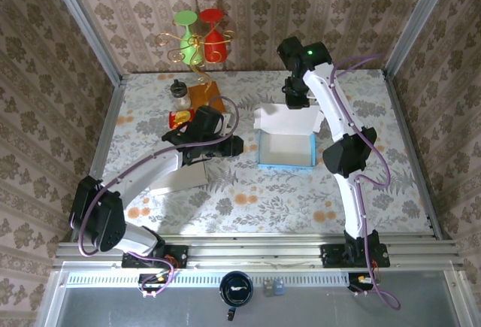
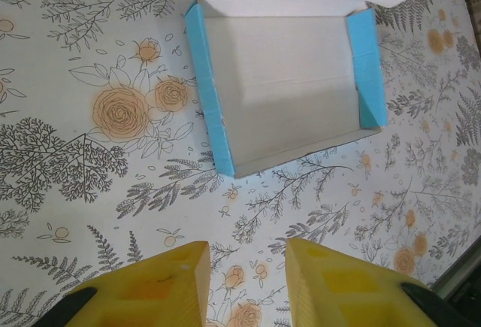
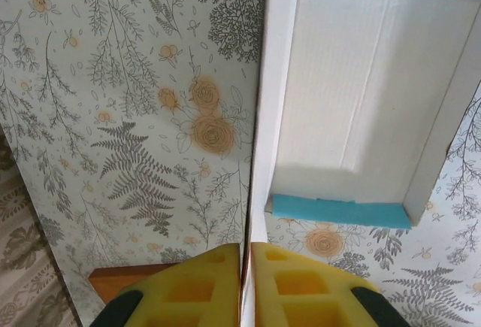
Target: Fold the paper box
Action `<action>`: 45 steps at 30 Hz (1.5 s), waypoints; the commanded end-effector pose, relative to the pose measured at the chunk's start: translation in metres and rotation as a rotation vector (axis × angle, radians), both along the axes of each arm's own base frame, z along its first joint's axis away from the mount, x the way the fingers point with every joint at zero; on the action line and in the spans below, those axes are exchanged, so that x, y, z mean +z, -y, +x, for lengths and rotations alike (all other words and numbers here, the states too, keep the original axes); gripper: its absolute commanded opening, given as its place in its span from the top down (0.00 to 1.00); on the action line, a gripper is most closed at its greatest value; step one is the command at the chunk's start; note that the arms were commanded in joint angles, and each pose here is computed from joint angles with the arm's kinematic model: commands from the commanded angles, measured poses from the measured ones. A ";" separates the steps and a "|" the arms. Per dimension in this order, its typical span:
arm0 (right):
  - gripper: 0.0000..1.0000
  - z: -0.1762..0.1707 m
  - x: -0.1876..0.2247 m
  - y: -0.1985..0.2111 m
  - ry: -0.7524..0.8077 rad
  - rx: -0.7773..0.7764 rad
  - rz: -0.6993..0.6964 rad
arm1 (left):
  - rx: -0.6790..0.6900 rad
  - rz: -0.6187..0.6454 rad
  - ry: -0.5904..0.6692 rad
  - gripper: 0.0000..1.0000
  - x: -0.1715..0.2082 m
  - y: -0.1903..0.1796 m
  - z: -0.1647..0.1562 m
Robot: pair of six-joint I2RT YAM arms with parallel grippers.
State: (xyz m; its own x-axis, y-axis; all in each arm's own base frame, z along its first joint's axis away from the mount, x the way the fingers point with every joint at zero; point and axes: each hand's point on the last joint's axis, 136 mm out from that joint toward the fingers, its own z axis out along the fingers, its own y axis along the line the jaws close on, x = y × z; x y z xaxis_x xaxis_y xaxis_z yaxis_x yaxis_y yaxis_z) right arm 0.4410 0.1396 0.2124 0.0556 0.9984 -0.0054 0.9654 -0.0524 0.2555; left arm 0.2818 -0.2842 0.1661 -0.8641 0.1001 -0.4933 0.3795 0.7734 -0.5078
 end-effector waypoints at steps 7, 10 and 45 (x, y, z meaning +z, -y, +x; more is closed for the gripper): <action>0.77 0.006 0.044 0.021 0.142 0.140 -0.111 | -0.018 0.009 0.032 0.67 0.003 0.003 0.014; 0.77 0.020 0.088 0.039 0.300 0.278 -0.232 | -0.032 0.020 0.048 0.65 0.005 0.004 0.020; 0.52 -0.005 -0.053 0.108 0.424 1.682 -0.434 | -0.246 0.130 0.262 0.55 -0.020 0.054 0.140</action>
